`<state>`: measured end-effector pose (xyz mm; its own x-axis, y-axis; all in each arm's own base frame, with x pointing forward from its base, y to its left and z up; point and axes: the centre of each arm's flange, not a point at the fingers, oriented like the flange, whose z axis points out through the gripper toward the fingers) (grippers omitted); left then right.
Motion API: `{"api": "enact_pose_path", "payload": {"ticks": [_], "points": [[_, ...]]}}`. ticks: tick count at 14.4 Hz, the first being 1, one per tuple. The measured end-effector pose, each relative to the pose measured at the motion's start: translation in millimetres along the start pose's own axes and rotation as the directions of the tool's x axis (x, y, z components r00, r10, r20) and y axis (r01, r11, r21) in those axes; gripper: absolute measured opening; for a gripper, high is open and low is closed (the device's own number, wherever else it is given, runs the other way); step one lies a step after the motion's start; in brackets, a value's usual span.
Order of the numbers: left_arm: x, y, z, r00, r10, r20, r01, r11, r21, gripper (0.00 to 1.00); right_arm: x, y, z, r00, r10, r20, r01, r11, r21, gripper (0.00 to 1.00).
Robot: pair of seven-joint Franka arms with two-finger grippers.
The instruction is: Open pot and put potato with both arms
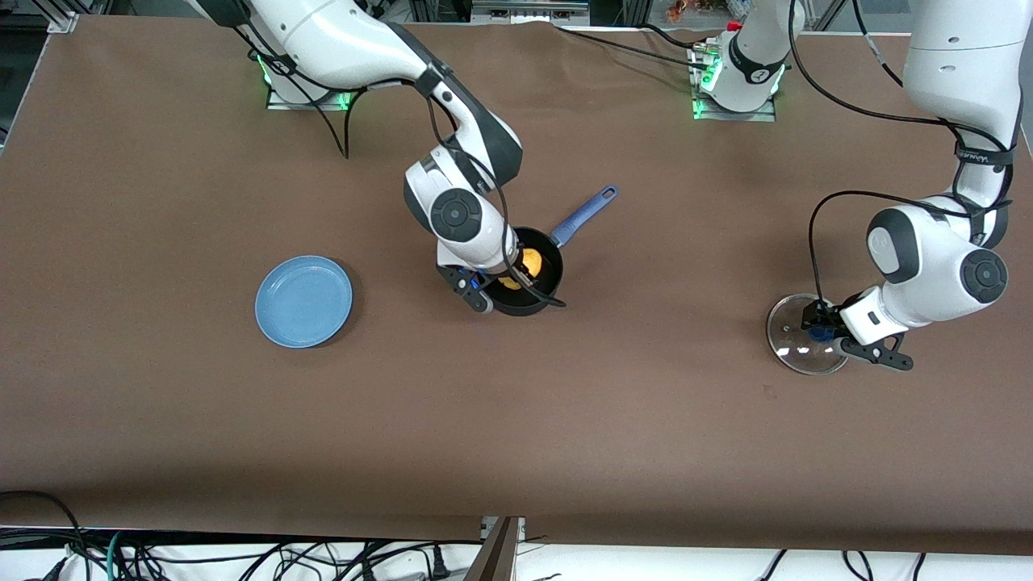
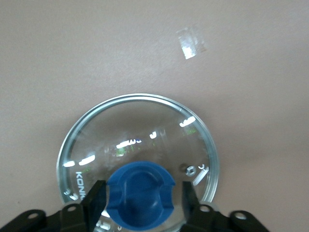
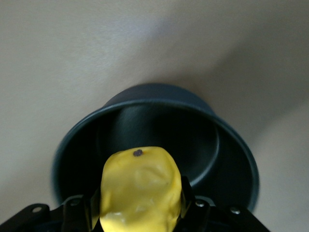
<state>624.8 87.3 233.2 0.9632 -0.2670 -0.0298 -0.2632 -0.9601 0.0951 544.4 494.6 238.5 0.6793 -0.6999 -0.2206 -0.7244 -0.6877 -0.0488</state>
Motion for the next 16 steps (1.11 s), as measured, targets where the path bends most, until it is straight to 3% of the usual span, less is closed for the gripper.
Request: {"api": "enact_pose_path", "payload": {"ticks": [2,3,5,8,12,16], "points": [[8,10,-37,1.0,-0.015,0.021,0.015,0.999,-0.035,0.96,-1,1,23,1.0,-0.008,-0.009,0.008,1.0,-0.002,0.65],[12,18,-61,0.999,-0.029,0.033,0.031,0.998,-0.055,1.0,-4,1,32,1.0,-0.015,-0.011,0.015,1.0,-0.002,0.65],[19,41,-114,0.996,-0.07,0.063,0.075,0.994,-0.081,1.0,-11,1,40,1.0,-0.026,-0.012,0.026,1.0,-0.005,0.7],[28,92,-194,0.98,-0.166,0.105,0.173,0.983,-0.057,1.0,-13,-4,33,0.999,-0.031,-0.017,0.032,0.999,0.012,0.99],[13,136,-281,0.971,-0.227,0.079,0.231,0.972,-0.04,1.0,-3,-12,-17,0.998,-0.035,-0.052,0.036,0.999,0.017,1.0],[-5,137,-340,0.971,-0.238,0.019,0.239,0.971,-0.029,1.0,15,0,-129,0.993,-0.052,-0.108,0.05,0.999,-0.021,1.0]]}}
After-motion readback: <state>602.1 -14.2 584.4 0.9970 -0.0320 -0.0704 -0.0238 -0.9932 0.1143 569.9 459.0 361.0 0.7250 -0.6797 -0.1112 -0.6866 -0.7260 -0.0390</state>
